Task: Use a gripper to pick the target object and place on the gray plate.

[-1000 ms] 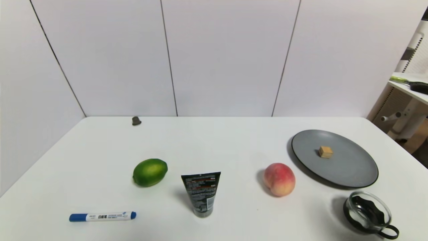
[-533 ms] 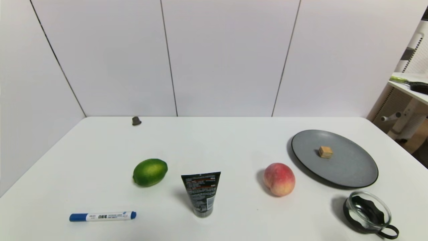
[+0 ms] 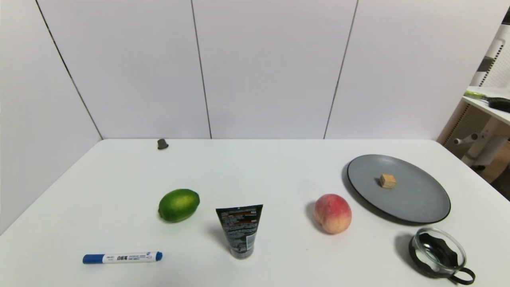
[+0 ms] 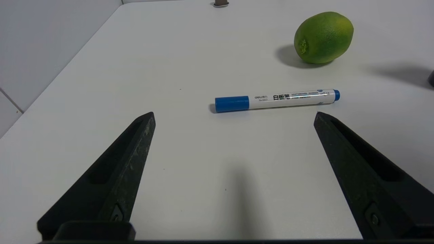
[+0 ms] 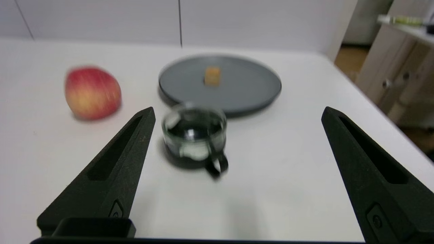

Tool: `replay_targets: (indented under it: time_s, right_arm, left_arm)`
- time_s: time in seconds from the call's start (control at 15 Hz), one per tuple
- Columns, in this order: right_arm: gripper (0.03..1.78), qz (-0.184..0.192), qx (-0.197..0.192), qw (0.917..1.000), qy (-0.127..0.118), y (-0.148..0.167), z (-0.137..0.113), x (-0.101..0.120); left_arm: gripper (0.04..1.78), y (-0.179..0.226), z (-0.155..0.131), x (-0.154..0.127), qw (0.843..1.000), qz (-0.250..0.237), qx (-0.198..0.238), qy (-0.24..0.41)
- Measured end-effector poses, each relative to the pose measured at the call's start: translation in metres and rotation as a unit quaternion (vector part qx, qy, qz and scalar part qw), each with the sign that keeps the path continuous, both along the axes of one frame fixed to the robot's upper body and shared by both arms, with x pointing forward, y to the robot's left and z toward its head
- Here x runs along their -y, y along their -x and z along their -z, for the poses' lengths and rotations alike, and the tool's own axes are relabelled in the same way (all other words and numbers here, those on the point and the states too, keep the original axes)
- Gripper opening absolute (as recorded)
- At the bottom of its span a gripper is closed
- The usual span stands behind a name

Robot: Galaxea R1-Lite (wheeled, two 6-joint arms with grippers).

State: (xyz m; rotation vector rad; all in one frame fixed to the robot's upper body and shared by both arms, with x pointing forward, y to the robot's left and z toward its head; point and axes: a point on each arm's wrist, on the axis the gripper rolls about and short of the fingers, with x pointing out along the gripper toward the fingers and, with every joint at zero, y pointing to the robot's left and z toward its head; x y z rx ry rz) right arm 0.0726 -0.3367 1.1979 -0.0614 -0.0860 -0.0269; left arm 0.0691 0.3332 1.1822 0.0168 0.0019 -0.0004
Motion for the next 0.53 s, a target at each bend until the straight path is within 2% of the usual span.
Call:
replay_targets:
  time_s: [0.2, 0.53]
  right_arm:
    - [1.69, -0.005, -0.052, 0.9986, -0.002, 0.0027, 0.0156, -0.0002]
    - [1.69, -0.005, -0.046, 0.9989, -0.004, 0.0036, 0.0162, -0.0001]
  left_arm:
    - [1.69, 0.0000, 0.0000, 0.0000, 1.000, 0.000, 0.000, 0.000]
    - [1.69, 0.0000, 0.0000, 0.0000, 1.000, 0.000, 0.000, 0.000]
